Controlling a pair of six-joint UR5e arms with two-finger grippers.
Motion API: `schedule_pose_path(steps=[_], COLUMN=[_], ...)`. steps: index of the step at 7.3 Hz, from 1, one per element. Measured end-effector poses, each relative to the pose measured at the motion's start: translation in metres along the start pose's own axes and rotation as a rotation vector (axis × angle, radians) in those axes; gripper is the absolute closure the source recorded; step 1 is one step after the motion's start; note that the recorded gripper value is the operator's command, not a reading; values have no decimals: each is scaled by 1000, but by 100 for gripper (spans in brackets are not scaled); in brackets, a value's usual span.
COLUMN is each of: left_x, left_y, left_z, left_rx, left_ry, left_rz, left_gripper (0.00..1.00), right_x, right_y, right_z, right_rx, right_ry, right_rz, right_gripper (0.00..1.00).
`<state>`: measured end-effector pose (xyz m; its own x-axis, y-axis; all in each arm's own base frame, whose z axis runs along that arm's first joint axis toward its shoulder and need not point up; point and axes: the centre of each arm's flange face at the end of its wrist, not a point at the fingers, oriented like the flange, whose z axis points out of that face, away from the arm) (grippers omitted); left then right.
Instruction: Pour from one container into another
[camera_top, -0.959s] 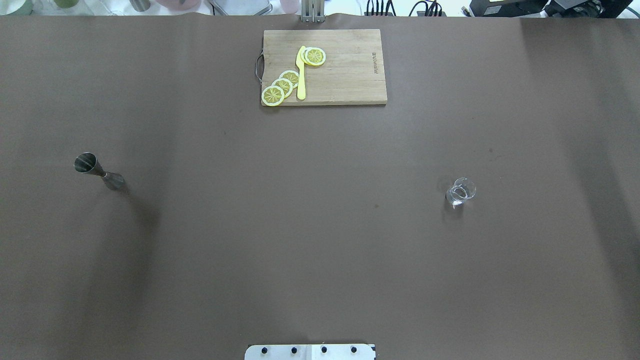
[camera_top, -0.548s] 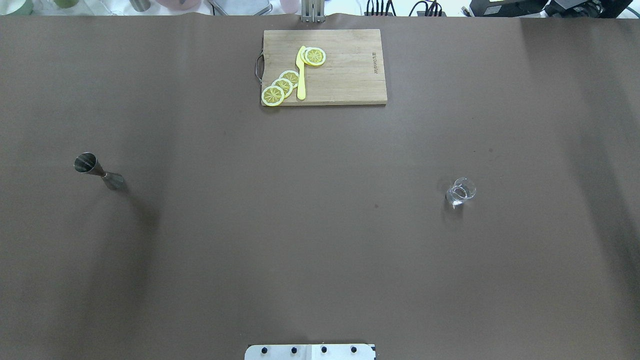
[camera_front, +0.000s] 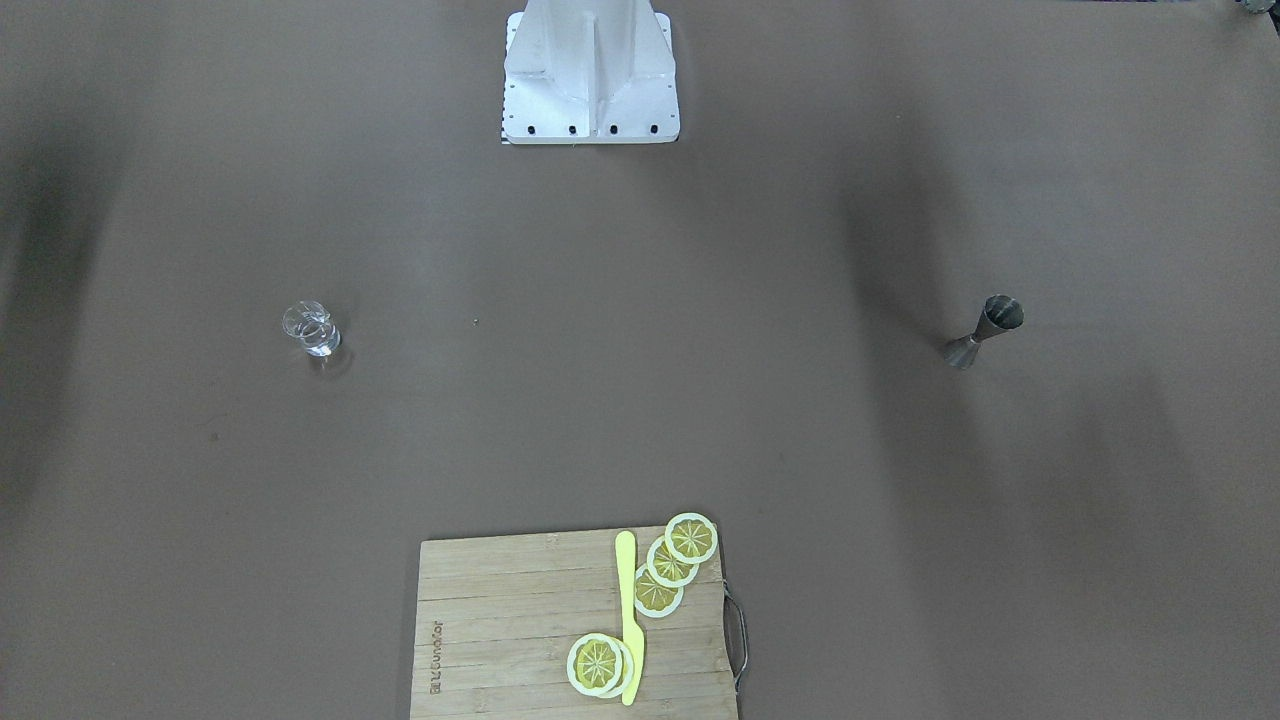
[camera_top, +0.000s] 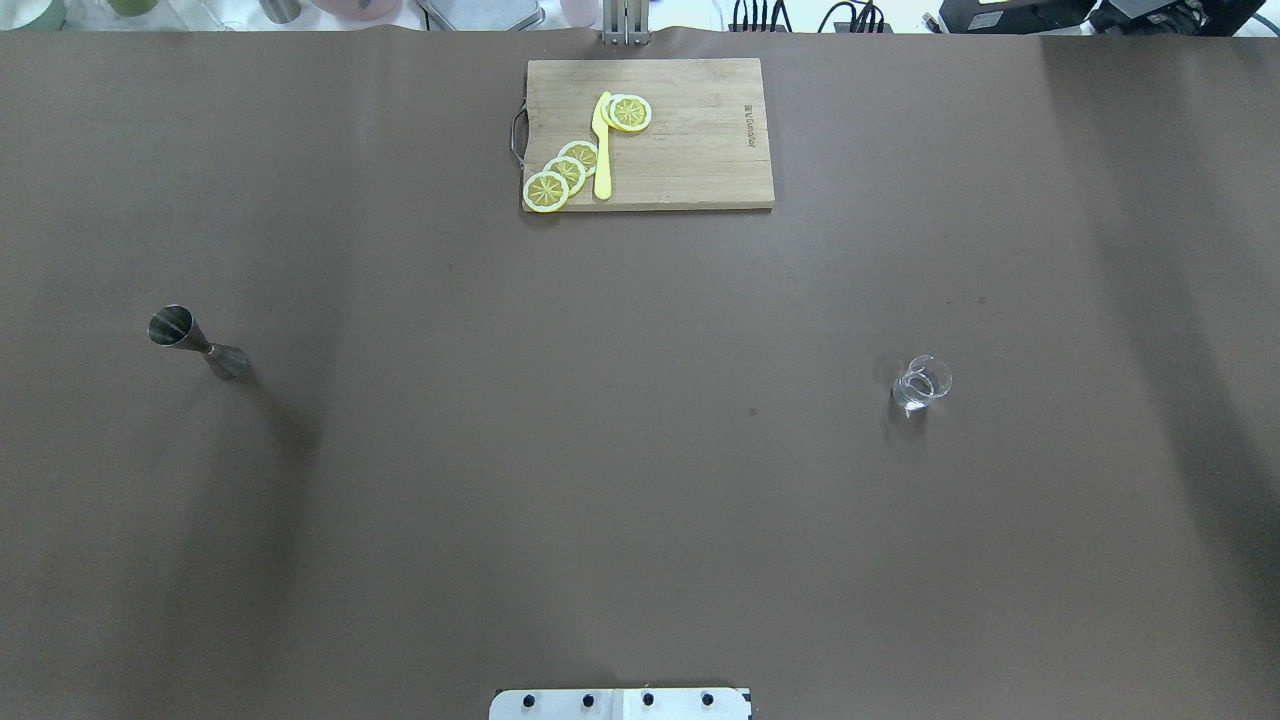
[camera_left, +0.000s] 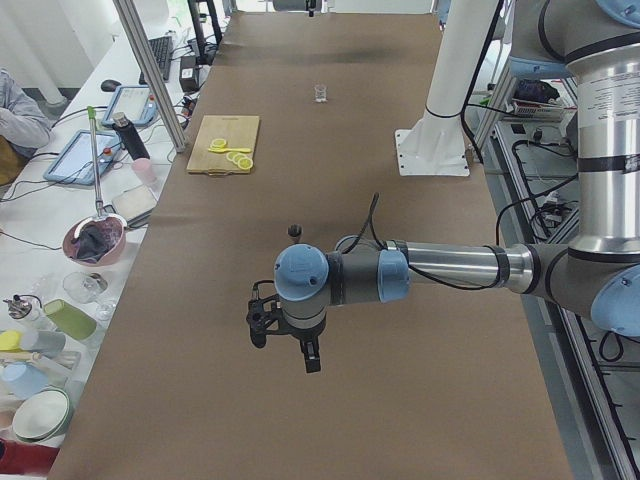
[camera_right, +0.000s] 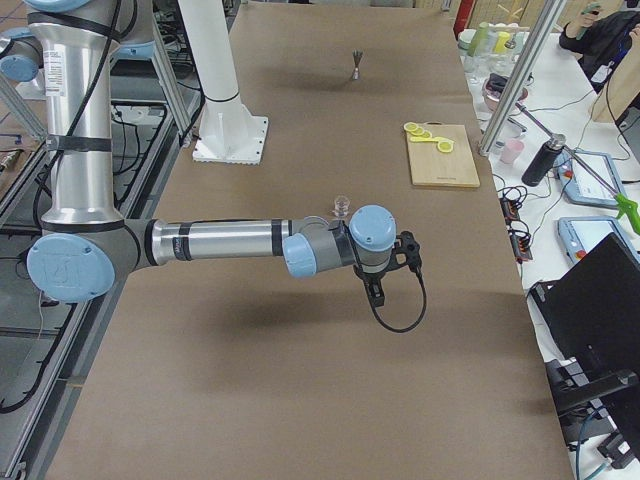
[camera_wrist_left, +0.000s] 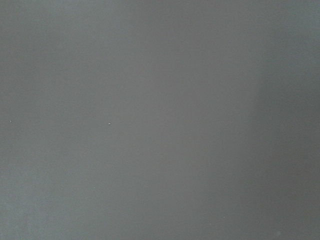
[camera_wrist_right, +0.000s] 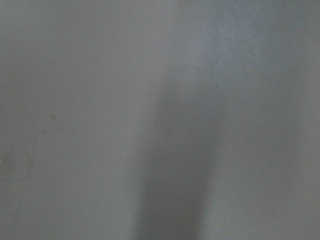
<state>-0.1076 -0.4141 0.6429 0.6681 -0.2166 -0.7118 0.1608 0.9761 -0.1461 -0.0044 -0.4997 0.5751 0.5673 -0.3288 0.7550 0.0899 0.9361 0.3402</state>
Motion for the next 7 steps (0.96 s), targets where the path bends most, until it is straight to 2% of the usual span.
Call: schedule_pose_path(steps=[2, 3, 5, 7], left_x=[0, 0, 0, 0], left_y=[2, 3, 3, 4], left_z=[0, 0, 0, 0], left_rx=[0, 0, 1, 0], left_ry=[0, 0, 0, 0], left_rz=[0, 0, 0, 0], left_gripper=[2, 2, 2, 2], right_x=[-36, -33, -5, 30], right_y=[-13, -6, 26, 59], right_z=[17, 27, 47, 64], right_rx=[65, 61, 17, -21], right_ry=[-31, -33, -33, -72], right_rz=[-206, -284, -509, -616], right_gripper=[0, 0, 0, 0])
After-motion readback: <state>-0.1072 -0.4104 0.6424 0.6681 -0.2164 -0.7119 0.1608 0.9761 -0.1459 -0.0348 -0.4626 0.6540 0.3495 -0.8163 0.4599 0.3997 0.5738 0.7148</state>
